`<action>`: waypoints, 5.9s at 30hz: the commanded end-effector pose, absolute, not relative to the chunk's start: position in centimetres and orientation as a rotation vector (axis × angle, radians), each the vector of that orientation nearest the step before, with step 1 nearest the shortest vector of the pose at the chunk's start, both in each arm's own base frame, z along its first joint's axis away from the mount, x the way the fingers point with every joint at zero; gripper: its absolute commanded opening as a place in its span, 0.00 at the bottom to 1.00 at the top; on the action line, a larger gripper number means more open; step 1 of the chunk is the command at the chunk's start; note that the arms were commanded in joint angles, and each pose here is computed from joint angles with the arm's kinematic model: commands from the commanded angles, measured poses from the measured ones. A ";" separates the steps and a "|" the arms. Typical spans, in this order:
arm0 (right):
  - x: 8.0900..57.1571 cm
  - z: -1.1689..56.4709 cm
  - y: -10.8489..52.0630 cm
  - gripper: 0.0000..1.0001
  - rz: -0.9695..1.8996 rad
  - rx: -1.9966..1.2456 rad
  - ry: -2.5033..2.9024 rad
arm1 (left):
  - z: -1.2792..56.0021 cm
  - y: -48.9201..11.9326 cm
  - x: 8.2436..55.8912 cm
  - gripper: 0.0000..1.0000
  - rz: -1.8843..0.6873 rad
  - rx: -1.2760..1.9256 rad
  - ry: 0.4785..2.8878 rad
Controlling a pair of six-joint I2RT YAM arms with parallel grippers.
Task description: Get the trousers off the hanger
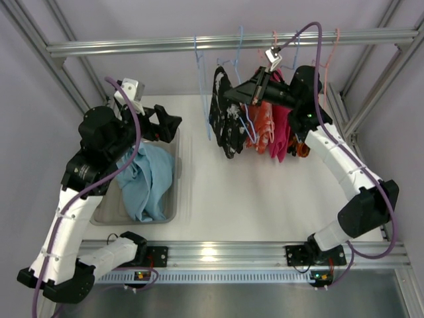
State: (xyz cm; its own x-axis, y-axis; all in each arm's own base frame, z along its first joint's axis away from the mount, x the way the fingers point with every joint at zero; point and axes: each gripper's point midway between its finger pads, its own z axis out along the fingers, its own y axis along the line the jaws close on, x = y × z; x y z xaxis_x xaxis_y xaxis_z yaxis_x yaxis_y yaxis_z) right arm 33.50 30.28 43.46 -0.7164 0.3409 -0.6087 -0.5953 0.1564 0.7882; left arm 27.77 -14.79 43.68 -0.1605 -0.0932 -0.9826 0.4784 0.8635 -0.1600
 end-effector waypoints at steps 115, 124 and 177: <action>16.3 61.3 23.1 0.00 1.634 -0.359 1.111 | 41.6 -35.2 35.5 0.55 -0.393 0.547 1.222; 16.2 59.5 23.0 0.00 1.591 -0.362 1.149 | 44.3 -33.9 34.5 0.04 -0.383 0.543 1.197; 21.1 45.4 23.3 0.00 1.311 -0.302 1.494 | 78.3 -10.3 15.9 0.00 -0.328 0.206 0.540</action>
State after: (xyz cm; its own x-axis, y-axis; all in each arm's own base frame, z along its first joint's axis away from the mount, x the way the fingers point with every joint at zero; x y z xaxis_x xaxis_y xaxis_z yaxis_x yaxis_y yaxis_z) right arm 21.77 23.17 45.73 -0.3999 0.4567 -0.7947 -0.7383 0.3532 0.5746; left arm 21.89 -19.82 71.57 0.6419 -0.1889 -0.7432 0.4903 0.8463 0.2084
